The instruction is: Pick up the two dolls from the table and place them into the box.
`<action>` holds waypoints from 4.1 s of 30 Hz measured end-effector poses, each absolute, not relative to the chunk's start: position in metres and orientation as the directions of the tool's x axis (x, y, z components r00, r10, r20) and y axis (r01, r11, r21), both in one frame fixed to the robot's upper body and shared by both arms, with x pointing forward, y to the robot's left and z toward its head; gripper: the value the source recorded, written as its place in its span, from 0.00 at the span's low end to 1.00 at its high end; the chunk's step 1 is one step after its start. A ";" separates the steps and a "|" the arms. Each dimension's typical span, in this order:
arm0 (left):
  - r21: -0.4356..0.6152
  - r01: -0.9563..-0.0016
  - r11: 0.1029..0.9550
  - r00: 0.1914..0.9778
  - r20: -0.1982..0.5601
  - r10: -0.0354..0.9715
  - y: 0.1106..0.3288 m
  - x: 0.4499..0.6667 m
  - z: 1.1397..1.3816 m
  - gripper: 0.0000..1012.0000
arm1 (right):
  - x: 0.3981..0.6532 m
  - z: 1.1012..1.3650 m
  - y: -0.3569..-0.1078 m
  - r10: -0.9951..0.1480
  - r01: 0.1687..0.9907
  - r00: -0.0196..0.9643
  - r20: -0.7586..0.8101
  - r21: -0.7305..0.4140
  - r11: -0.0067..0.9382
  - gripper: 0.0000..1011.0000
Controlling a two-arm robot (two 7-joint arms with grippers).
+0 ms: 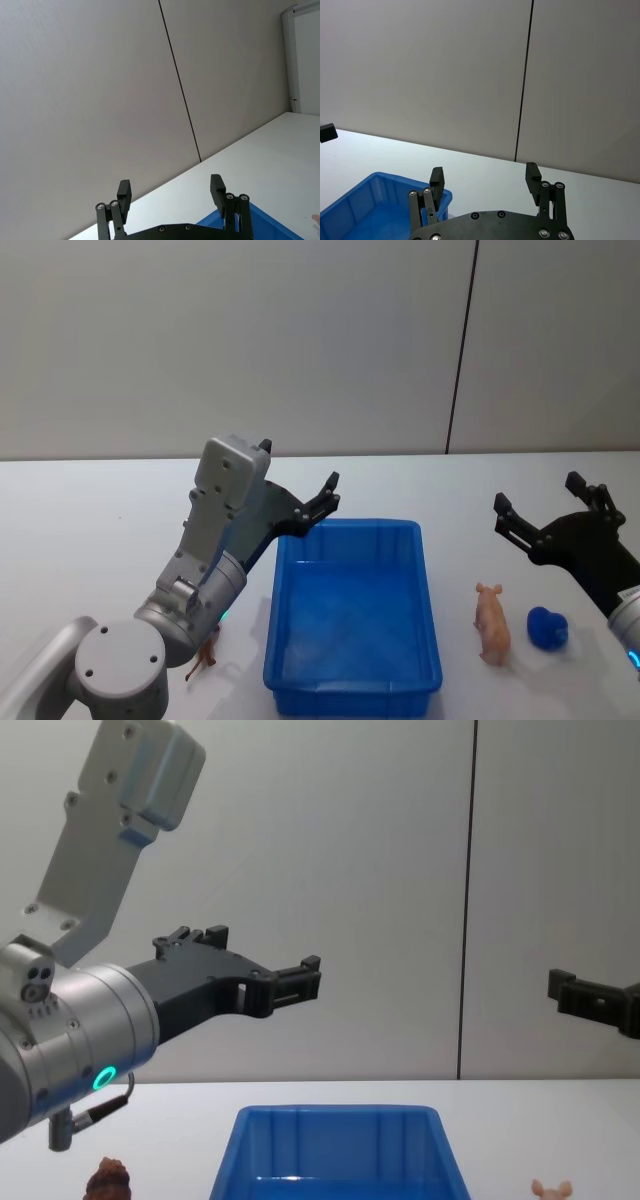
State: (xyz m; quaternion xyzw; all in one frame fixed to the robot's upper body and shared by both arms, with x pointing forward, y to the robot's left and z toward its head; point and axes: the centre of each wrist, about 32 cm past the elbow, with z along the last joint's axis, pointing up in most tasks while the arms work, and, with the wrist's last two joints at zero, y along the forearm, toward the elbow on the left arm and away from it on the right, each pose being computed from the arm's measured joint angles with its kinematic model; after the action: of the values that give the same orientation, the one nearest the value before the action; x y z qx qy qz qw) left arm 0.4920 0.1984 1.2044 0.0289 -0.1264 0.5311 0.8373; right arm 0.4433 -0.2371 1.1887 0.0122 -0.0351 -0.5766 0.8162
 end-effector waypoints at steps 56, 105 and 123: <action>-0.086 -0.897 0.434 0.404 0.242 0.882 0.198 0.492 1.204 0.99 | 0.429 1.185 -0.243 -0.953 0.954 0.295 0.063 0.029 0.297 0.99; -0.086 -0.897 0.434 0.404 0.242 0.882 0.198 0.492 1.204 0.99 | 0.446 1.114 -0.247 -0.947 0.884 0.265 0.180 -0.438 0.164 0.94; -0.086 -0.897 0.434 0.404 0.242 0.882 0.198 0.492 1.204 0.99 | 0.457 1.107 -0.240 -0.945 0.873 0.281 0.169 -0.454 0.179 0.52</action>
State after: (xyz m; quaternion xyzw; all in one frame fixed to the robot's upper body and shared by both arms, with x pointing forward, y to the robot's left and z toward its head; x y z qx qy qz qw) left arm 0.4920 0.1984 1.2044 0.0289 -0.1265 0.5310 0.8374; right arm 0.4573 -0.2403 1.1072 -0.2387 0.0753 -0.5947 0.7640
